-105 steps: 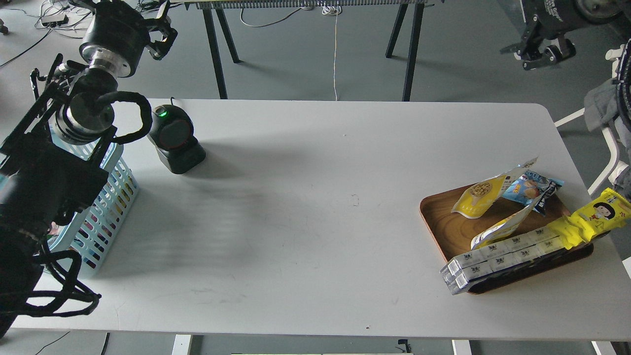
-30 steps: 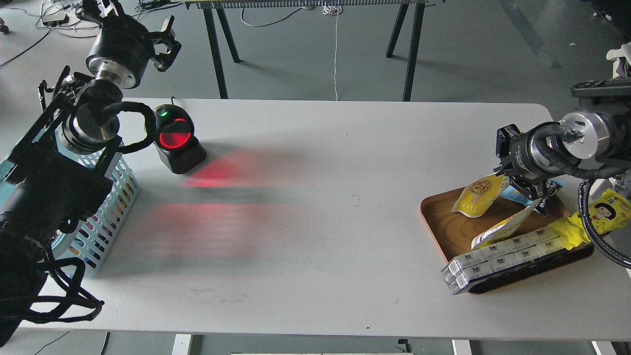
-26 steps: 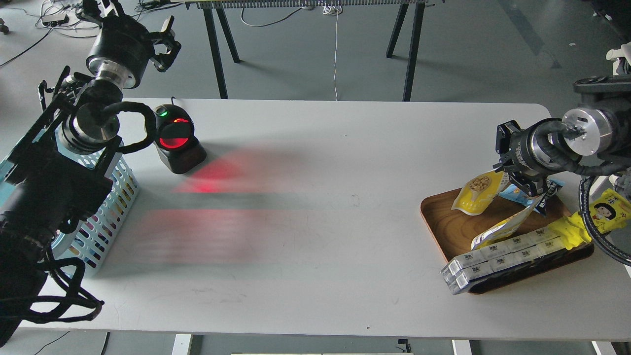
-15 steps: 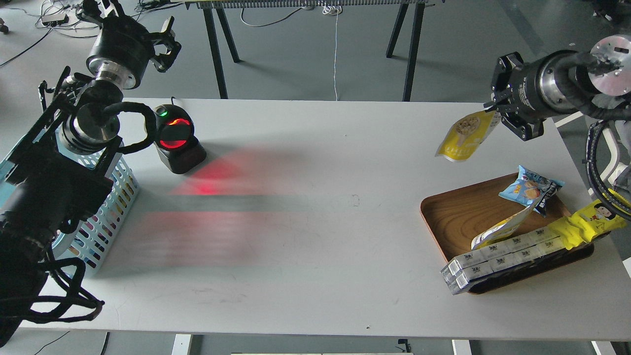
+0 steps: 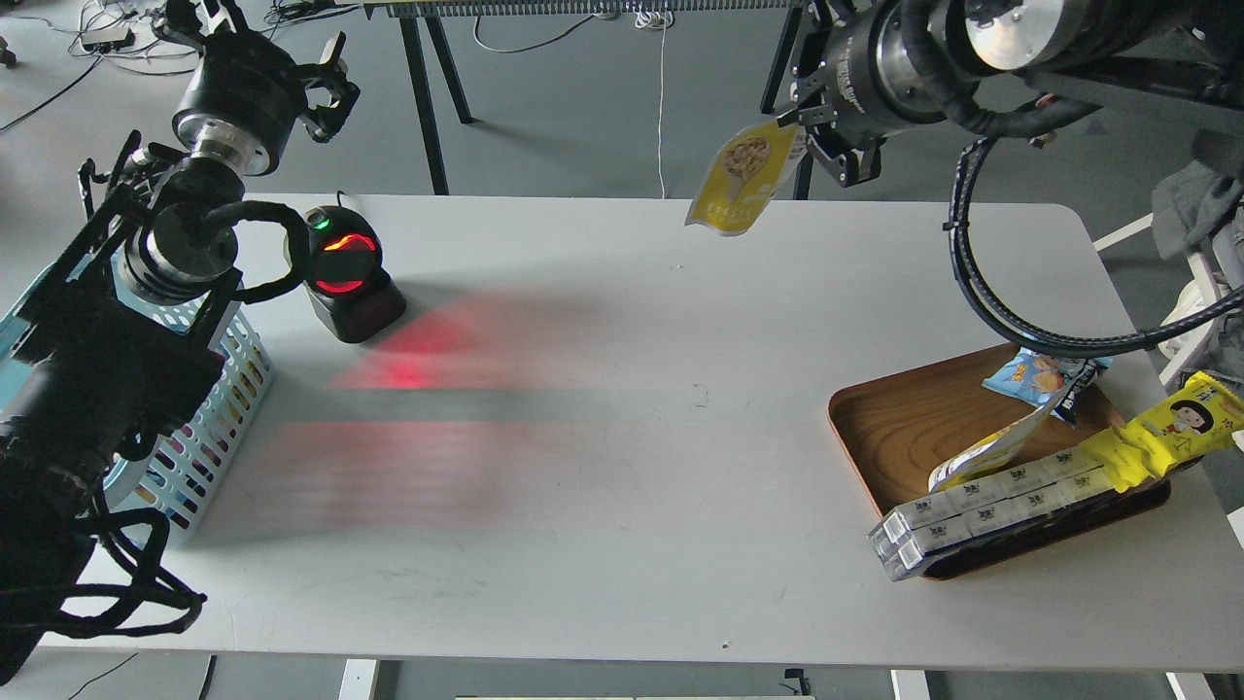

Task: Scan snack and place in basket
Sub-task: 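Lift the yellow packet and carry it toward the scanner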

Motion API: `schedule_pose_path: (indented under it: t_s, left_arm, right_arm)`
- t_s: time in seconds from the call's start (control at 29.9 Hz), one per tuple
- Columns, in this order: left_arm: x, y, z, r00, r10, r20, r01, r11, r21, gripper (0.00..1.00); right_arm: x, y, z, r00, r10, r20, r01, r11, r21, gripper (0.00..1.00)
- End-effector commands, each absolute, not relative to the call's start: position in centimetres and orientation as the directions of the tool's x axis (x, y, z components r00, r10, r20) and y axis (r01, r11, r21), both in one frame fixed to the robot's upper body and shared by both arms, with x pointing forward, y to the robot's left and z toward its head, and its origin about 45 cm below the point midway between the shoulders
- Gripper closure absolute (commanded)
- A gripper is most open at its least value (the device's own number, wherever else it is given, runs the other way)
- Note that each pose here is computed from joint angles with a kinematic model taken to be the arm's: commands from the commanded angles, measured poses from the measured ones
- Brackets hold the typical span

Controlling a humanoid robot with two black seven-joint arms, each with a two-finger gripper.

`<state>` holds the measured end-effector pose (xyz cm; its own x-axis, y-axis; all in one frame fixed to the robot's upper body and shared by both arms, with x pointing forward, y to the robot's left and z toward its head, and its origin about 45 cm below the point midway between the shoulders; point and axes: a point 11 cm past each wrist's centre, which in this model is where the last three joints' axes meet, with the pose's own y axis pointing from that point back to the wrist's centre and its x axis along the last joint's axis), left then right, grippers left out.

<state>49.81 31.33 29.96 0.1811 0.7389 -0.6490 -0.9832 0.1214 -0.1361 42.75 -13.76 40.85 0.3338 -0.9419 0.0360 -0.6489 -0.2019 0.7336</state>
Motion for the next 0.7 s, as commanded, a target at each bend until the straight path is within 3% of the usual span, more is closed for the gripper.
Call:
schedule_pose_path:
  t_s: [0.0, 0.33, 0.67]
  left_arm:
    - [49.8, 31.5, 30.1, 0.18, 0.74, -0.648, -0.983, 0.12, -0.137, 0.0]
    - [49.8, 31.5, 30.1, 0.181, 0.741, -0.647, -0.983, 0.12, -0.138, 0.0]
    - [49.8, 31.5, 30.1, 0.18, 0.74, -0.648, -0.983, 0.12, -0.137, 0.0]
  right_arm:
    - [42.9, -10.6, 38.6, 0.373, -0.927, 0.027, -0.619, -0.227, 0.752, 1.0]
    - [41.7, -2.0, 32.0, 0.46, -0.887, -0.037, -0.525, -0.304, 0.795, 1.0]
    - [43.9, -3.6, 31.3, 0.375, -0.925, -0.064, -0.557, -0.279, 0.782, 1.0]
